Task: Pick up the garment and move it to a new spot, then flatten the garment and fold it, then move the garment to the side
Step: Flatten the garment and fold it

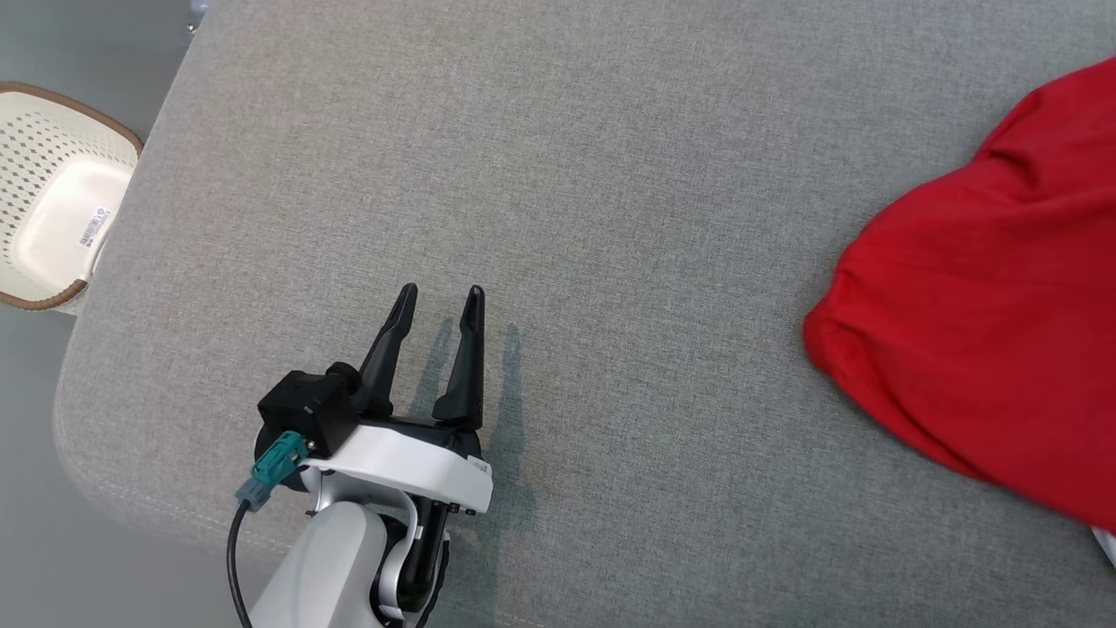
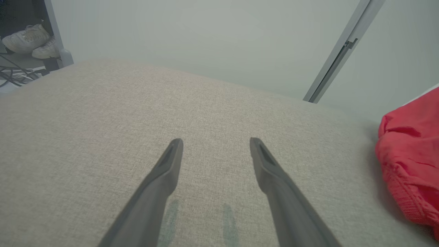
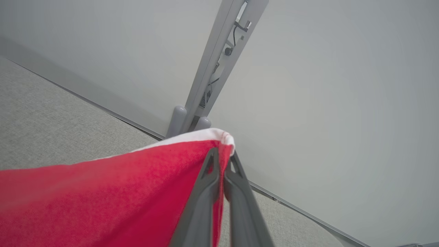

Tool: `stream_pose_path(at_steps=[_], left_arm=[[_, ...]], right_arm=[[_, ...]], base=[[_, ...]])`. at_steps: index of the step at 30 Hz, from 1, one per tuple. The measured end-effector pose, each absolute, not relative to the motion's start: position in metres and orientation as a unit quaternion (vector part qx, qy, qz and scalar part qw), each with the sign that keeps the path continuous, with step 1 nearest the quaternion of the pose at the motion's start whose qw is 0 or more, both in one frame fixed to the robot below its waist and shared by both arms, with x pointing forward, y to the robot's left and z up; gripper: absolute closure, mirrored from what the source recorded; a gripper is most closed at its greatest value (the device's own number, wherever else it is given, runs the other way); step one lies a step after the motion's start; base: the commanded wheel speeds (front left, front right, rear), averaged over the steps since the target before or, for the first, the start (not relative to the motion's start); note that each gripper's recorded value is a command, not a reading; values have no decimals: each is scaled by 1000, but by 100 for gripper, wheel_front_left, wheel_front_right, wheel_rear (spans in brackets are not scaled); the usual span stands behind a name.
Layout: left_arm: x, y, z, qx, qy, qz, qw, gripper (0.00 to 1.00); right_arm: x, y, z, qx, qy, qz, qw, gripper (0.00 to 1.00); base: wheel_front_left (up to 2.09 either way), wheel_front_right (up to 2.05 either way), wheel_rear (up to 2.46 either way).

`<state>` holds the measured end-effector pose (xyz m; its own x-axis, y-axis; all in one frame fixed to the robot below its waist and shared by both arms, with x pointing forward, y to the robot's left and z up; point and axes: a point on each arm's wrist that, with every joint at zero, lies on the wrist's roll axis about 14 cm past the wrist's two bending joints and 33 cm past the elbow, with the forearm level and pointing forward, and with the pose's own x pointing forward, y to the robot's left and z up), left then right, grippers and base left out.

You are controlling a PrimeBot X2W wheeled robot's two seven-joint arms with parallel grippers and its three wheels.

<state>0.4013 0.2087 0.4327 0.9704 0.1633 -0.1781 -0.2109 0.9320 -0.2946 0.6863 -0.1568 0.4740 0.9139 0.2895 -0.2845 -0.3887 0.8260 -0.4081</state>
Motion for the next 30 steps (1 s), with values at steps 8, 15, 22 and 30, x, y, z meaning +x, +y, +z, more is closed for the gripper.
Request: stream_pose_path(at_steps=[8,15,22,30], left_arm=[[405,209,434,-157,73,95,980,0],[407,205,435,-161,71,91,980,0],[415,195,442,-161,60,72,982,0],[434,164,450,-163,46,17,985,0]], right_arm=[[700,-162,493,-220,46,152,963,100],[683,-157,460,-204,107,146,962,0],[655,-137,456,-186,102,173,962,0],[606,-129,468,-136,68,197,969,0]], base=[[0,0,0],[0,0,0],[0,0,0],[0,0,0]])
